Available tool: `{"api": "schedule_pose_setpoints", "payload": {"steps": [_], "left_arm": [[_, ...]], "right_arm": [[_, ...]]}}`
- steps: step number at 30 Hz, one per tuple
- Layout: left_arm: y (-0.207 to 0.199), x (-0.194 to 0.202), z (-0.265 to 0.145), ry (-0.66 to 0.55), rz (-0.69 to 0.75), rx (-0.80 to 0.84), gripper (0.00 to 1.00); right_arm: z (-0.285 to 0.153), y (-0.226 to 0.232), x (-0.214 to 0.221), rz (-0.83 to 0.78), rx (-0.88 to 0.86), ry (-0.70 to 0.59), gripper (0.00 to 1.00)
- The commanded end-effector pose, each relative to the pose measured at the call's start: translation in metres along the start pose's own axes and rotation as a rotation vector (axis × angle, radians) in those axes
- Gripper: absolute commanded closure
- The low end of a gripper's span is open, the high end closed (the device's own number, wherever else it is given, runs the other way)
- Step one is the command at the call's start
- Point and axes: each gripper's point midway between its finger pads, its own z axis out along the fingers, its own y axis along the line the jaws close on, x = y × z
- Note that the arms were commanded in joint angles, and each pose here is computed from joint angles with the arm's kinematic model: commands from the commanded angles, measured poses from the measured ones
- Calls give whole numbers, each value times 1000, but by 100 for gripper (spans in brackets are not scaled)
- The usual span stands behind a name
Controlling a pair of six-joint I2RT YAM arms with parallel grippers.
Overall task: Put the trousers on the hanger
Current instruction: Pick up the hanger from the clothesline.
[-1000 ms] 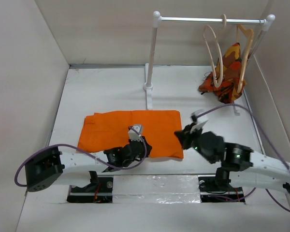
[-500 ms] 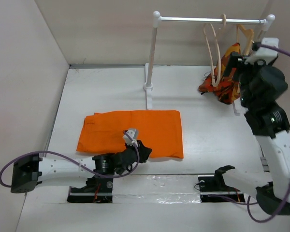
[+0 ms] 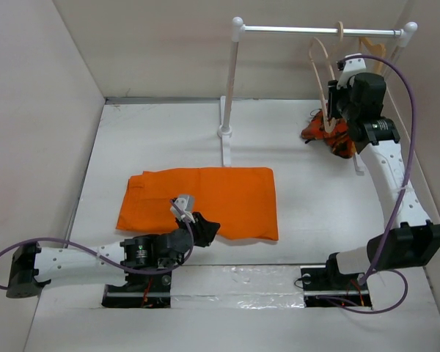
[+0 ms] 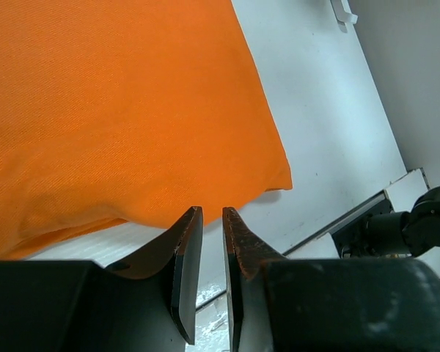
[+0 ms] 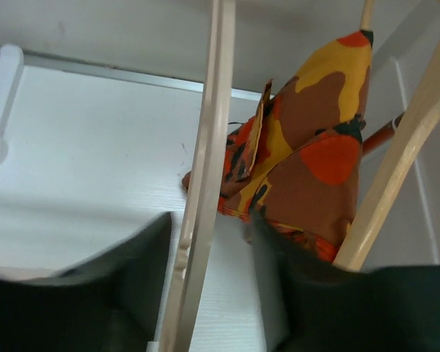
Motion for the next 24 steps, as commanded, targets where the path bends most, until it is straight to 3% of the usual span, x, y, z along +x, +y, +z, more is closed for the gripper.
{"api": "schedule_pose_setpoints", "payload": {"steps": [1, 4, 5, 7, 16, 20, 24], "left_arm": [[4, -1, -3, -10, 10, -11, 84], [2, -3, -2, -16, 16, -9, 84], [-1, -6, -2, -20, 18, -6, 84], [-3, -9, -2, -24, 26, -13, 83], [-43, -43, 0, -86, 61, 41, 60], [-69, -63, -2, -114, 69, 87, 58], [-96, -83, -2, -145, 94, 132, 56]], "right_arm": [[-10, 1, -30, 14, -21, -124, 64], [-8, 1, -27, 30, -22, -134, 78], [-7, 3, -27, 34, -37, -138, 88], [-7, 2, -28, 52, -43, -142, 100], [-57, -4, -74, 103, -53, -337, 100], [-66, -6, -56, 102, -39, -317, 100], [-65, 4, -5, 116, -56, -249, 100]]}}
